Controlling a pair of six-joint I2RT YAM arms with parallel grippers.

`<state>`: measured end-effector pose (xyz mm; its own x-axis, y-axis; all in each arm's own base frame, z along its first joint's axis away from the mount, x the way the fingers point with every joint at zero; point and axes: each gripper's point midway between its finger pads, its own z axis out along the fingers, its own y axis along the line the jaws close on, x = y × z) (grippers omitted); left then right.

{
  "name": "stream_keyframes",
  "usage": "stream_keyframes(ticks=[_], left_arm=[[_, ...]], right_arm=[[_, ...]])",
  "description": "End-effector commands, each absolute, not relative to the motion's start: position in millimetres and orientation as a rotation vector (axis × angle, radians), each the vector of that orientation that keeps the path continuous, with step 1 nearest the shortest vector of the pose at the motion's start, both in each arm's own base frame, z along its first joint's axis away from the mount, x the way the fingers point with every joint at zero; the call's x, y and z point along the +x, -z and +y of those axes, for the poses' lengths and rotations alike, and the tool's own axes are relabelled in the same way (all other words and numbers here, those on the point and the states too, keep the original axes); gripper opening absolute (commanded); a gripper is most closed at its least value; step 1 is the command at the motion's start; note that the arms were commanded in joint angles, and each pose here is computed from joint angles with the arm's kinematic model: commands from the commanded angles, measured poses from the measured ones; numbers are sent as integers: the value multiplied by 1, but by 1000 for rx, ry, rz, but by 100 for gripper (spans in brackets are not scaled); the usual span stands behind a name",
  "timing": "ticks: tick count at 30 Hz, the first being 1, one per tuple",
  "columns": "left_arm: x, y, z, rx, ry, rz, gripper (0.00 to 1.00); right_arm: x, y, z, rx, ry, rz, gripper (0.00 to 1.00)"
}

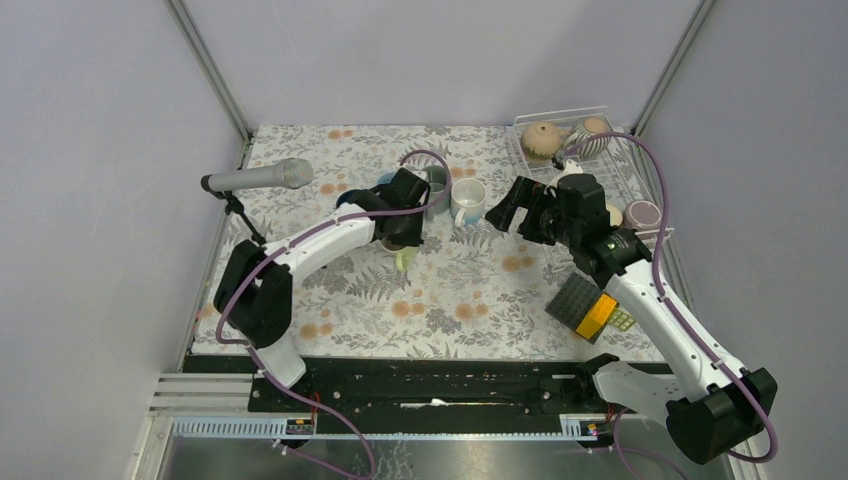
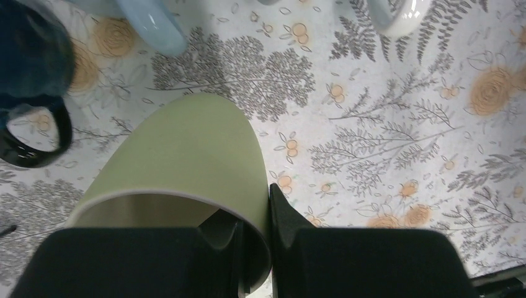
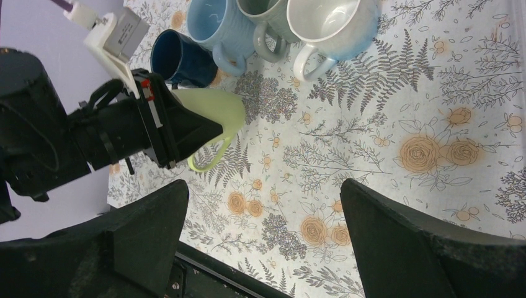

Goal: Unload the cups from the dish rack
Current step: Place the cup at the center of the board.

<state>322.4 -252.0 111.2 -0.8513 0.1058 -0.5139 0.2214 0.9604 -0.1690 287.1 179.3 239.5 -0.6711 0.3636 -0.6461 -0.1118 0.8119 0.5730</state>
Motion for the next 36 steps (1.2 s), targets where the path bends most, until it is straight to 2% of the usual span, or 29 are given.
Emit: stream_keyframes(ticks=[1, 25, 32, 36], left_arm=[[357, -142, -242, 244, 231, 2503, 0], [390, -104, -218, 277, 76, 2617, 0], [391, -101, -218, 278, 84, 2627, 11], [392, -102, -218, 273, 90, 2625, 21]], right_arm=[[294, -261, 182, 133, -754, 2128, 100], [300, -249, 182, 112, -722, 2149, 100], [303, -247, 184, 113, -719, 2158, 100], [305, -246, 185, 110, -719, 2164, 100]])
